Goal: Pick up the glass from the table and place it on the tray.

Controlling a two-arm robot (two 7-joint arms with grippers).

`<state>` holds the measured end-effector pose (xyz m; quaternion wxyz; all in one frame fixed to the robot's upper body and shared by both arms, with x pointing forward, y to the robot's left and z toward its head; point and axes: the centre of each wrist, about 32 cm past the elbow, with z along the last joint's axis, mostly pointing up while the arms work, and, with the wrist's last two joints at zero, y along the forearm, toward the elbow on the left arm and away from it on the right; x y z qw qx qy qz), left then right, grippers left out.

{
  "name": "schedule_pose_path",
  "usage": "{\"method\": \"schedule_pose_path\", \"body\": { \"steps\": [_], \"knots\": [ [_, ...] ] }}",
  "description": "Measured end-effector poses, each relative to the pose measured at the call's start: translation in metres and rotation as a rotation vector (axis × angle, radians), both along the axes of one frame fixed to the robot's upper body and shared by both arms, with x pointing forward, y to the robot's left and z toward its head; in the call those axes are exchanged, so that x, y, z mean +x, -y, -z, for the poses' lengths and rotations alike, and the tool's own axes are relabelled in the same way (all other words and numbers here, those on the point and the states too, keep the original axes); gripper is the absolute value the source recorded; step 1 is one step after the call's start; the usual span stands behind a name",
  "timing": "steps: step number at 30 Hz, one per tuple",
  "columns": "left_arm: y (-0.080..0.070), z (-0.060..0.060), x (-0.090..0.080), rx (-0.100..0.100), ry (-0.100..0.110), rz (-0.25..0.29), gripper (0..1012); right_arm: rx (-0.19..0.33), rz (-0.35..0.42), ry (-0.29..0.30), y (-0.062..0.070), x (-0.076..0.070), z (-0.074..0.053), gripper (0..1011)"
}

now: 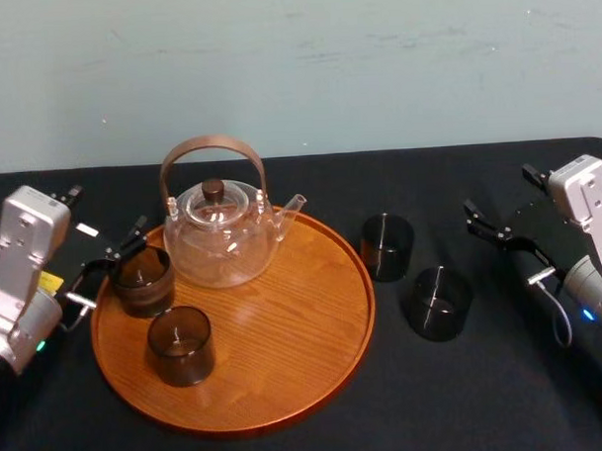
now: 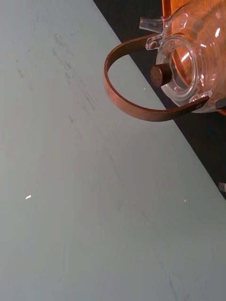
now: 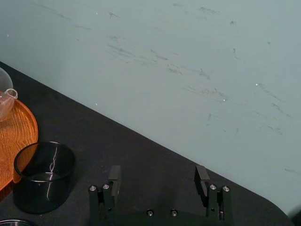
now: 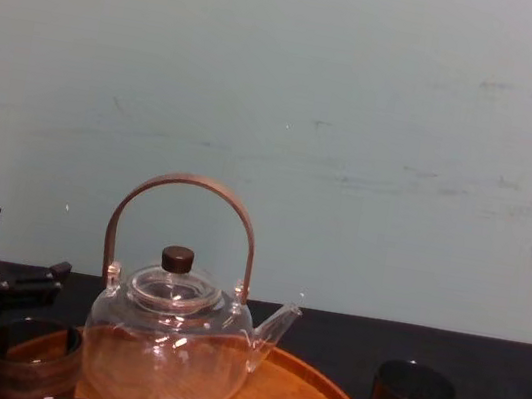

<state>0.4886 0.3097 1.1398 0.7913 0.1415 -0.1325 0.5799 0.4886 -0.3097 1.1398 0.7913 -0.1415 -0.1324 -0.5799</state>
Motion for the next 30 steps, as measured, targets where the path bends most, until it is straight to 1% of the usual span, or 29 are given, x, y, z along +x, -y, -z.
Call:
{"method": "schedule_pose_path", "body": {
  "steps": [30],
  "knots": [
    [0.0000, 0.0000, 0.0000, 0.000, 0.000, 0.000, 1001, 0.000, 0.000, 0.000, 0.0000, 0.0000, 0.0000, 1002]
  ]
}}
